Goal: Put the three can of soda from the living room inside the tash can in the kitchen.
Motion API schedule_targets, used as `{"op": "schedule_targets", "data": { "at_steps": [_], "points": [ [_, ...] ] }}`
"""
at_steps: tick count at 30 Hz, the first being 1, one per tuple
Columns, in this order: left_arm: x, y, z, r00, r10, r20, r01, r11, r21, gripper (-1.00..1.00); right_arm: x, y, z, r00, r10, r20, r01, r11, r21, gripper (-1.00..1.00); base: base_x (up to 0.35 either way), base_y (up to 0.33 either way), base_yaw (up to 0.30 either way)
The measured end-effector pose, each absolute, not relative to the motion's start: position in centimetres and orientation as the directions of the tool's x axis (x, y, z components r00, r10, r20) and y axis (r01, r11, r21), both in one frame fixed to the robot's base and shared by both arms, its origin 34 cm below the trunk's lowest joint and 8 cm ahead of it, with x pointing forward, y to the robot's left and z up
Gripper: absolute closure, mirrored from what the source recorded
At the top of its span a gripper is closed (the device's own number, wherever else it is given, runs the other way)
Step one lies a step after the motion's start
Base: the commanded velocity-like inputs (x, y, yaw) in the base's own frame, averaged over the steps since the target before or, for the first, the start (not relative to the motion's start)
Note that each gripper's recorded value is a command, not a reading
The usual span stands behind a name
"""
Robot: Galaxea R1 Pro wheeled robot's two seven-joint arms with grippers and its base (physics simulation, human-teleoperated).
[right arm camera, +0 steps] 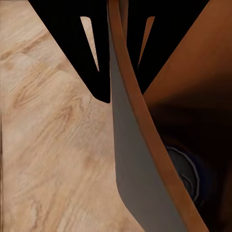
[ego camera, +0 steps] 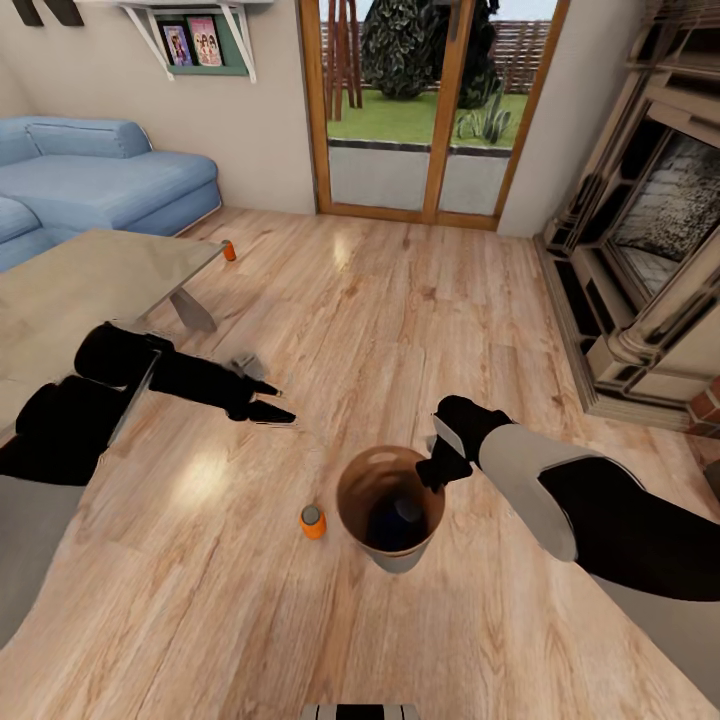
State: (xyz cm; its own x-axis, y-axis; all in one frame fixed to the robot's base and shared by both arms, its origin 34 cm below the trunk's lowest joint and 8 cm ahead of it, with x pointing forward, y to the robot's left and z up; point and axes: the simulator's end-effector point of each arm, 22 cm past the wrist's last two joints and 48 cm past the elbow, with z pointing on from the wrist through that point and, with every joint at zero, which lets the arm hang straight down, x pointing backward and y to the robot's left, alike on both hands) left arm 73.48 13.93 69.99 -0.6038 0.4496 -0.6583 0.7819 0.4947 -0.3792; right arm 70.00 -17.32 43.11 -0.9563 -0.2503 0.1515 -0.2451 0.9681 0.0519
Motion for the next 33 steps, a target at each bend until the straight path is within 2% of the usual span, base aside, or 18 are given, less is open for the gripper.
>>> {"op": "schedule_targets", "data": {
  "at_steps": [5, 7, 11, 15, 20, 23, 28, 33],
  "points": [
    [75.7, 18.8, 67.1, -0.684, 0.316, -0.658, 0.661, 0.65, -0.375, -1.0, 70.2, -22.0, 42.8, -0.967, -0.197, 0.162, -0.198, 0.98, 0.009, 1.0, 0.0, 0.0, 0.0],
    [76.2, 21.6, 63.5, -0.711, 0.292, -0.64, 0.588, 0.746, -0.312, -1.0, 70.2, -25.2, 42.7, -0.977, -0.13, 0.167, -0.131, 0.991, 0.004, 1.0, 0.0, 0.0, 0.0],
    [75.3, 23.7, 57.9, -0.74, 0.286, -0.609, 0.501, 0.839, -0.215, -1.0, 69.6, -32.2, 42.8, -0.982, -0.05, 0.18, -0.06, 0.997, -0.049, 1.0, 0.0, 0.0, 0.0],
    [74.9, 23.2, 55.2, -0.749, 0.273, -0.604, 0.459, 0.871, -0.175, -1.0, 67.8, -36.8, 42.4, -0.979, 0.006, 0.203, -0.006, 0.998, -0.059, 1.0, 0.0, 0.0, 0.0],
    [74.5, 21.7, 53.2, -0.766, 0.251, -0.592, 0.427, 0.887, -0.176, -1.0, 66.5, -38.6, 42.1, -0.975, 0.075, 0.21, 0.072, 0.997, -0.019, 1.0, 0.0, 0.0, 0.0],
    [73.0, 21.1, 50.1, -0.807, 0.233, -0.542, 0.386, 0.904, -0.185, -1.0, 66.0, -39.6, 42.1, -0.973, 0.077, 0.217, 0.072, 0.997, -0.033, 1.0, 0.0, 0.0, 0.0],
    [70.6, 22.5, 44.2, -0.882, 0.199, -0.427, 0.28, 0.95, -0.136, -1.0, 66.8, -40.0, 42.4, -0.979, 0.068, 0.194, 0.062, 0.997, -0.038, 1.0, 0.0, 0.0, 0.0],
    [69.6, 20.6, 42.6, -0.898, 0.186, -0.399, 0.263, 0.953, -0.148, -1.0, 68.5, -39.1, 43.0, -0.986, 0.076, 0.152, 0.077, 0.997, -0.002, 1.0, 0.0, 0.0, 0.0]
  ]
}}
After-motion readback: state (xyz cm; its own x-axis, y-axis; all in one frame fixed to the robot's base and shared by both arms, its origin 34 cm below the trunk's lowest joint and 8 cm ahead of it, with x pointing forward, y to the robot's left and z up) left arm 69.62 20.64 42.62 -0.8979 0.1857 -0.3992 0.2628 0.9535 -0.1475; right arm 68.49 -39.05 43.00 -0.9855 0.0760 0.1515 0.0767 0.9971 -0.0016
